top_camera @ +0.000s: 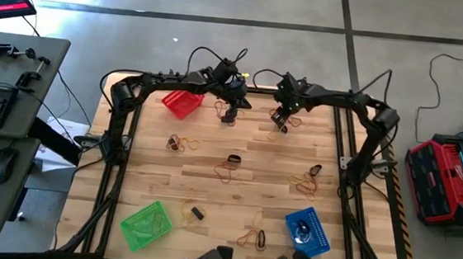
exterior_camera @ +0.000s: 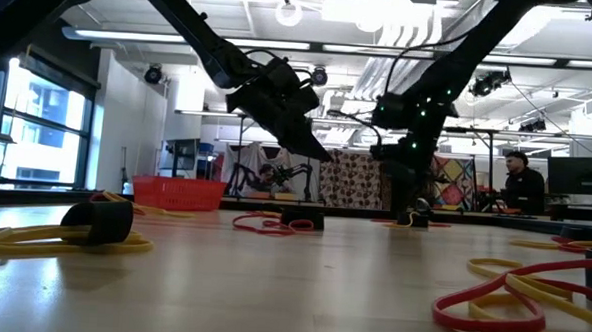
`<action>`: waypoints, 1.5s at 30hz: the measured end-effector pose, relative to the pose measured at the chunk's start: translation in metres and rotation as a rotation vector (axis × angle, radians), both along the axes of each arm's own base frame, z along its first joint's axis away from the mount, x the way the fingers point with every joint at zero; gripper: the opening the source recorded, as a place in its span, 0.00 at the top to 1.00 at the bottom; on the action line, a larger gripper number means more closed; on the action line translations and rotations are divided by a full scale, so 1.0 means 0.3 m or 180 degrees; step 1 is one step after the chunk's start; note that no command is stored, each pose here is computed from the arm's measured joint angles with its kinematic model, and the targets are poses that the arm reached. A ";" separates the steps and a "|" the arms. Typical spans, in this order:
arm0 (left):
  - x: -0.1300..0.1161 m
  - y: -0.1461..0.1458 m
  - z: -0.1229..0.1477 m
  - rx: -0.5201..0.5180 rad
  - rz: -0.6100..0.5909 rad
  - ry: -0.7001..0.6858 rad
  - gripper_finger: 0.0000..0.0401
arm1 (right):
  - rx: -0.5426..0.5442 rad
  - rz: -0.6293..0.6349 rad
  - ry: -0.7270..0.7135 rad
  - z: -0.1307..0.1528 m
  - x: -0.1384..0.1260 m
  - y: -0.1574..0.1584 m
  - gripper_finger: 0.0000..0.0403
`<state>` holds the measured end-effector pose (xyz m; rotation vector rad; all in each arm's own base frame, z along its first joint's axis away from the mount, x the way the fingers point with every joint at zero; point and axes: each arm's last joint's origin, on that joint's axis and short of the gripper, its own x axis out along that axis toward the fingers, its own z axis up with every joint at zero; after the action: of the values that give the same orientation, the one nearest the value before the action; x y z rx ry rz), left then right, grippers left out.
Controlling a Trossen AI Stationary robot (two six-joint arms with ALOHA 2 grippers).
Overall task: Sort rubber bands into baskets
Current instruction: Put the red rubber band into the red basket
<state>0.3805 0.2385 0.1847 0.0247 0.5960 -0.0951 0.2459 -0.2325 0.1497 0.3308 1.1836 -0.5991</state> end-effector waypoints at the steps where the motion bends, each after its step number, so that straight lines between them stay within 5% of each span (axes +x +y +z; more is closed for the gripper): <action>1: 0.000 0.000 0.000 -0.0001 0.0000 0.0001 1.00 | 0.0069 0.0023 -0.0008 -0.010 -0.001 -0.004 0.69; 7: 0.001 -0.001 0.000 -0.0022 0.0012 0.0003 1.00 | 0.0258 0.0033 -0.0074 -0.044 -0.011 -0.018 0.74; 14: 0.001 -0.002 0.000 -0.0022 0.0012 -0.0002 1.00 | 0.0214 0.0169 -0.0115 -0.038 -0.012 -0.026 0.97; 29: 0.034 -0.053 0.000 -0.0050 -0.0015 0.0031 1.00 | 0.0003 0.0516 -0.0771 0.122 0.012 -0.012 1.00; 38: 0.108 -0.191 -0.010 0.0922 0.0253 0.0458 0.87 | -0.0011 0.0837 -0.0869 0.175 0.088 0.109 1.00; 45: 0.139 -0.266 -0.011 0.1029 0.0121 0.0470 0.75 | 0.0064 0.0836 -0.0720 0.196 0.096 0.176 1.00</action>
<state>0.4221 0.1588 0.1815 0.3219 0.7544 0.0377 0.2748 -0.1796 0.2084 0.2476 0.9949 -0.3118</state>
